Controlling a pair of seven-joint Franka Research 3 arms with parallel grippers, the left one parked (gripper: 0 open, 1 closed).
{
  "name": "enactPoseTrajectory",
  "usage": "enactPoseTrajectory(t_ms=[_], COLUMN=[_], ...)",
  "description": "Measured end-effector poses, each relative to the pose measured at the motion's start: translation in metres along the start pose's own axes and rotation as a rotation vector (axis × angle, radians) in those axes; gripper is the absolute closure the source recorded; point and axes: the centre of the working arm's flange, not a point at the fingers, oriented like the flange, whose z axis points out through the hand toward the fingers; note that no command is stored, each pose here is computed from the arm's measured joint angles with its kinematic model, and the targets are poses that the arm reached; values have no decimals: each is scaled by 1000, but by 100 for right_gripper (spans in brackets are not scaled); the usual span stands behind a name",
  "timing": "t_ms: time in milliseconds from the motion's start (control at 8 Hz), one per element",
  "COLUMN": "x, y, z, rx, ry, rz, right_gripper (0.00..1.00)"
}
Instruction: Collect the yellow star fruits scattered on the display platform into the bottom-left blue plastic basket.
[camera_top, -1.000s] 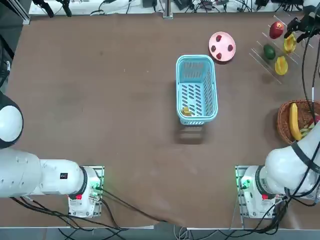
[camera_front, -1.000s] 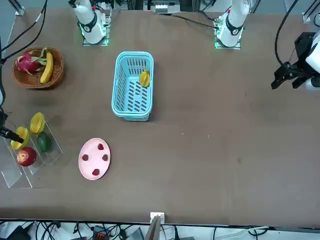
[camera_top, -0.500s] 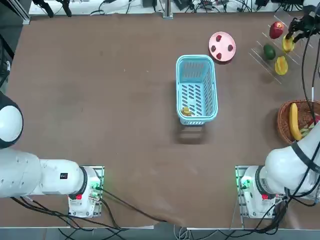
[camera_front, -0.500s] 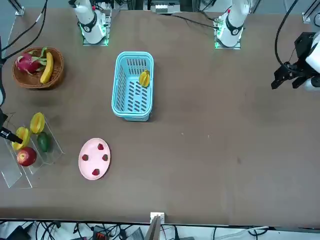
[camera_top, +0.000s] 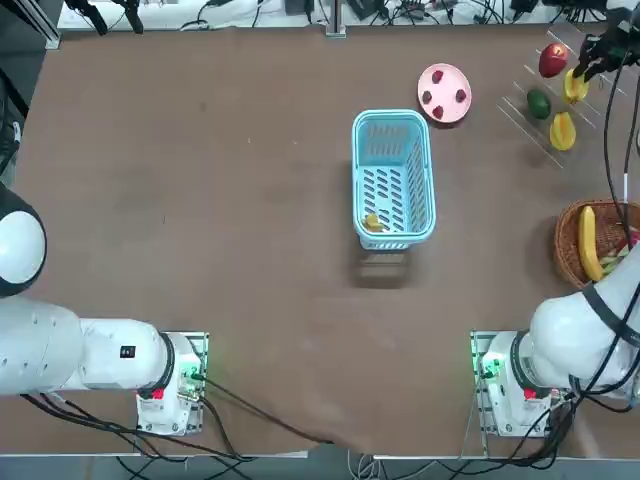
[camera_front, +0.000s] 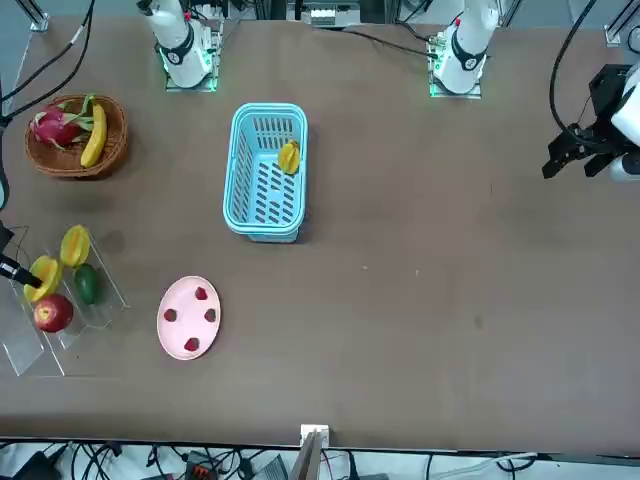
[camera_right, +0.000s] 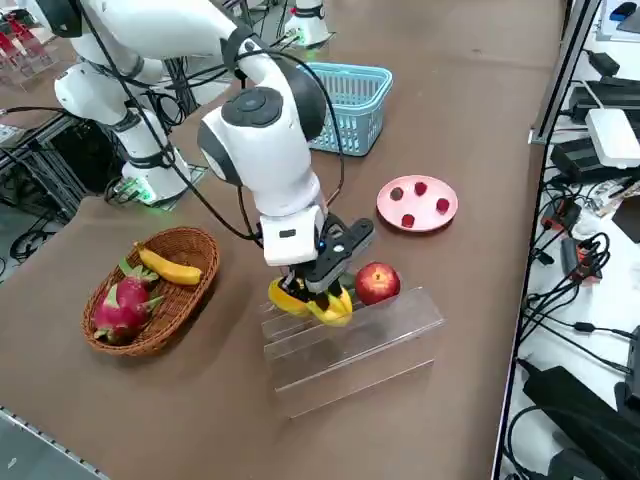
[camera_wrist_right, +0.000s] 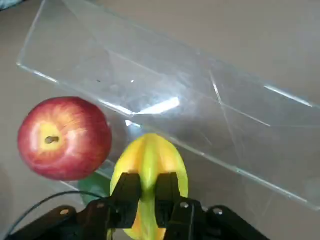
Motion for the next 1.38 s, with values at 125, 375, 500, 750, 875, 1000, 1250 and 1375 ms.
enactPoseTrajectory(t_ms=[125, 375, 500, 750, 875, 1000, 1250, 1375], x=[-2, -8, -13, -38, -60, -89, -172, -218], y=[-8, -23, -37, -106, -163, -223, -349, -403], z=[-7, -63, -102, -155, -163, -161, -155, -151], rx=[6, -1, 3, -12, -39, -66, -157, -203], ry=[-35, -151, -211, -320, -365, -395, -429, -423], rz=[-12, -53, -48, 32, 65, 90, 145, 161], right_gripper=[79, 79, 79, 79, 79, 79, 79, 79])
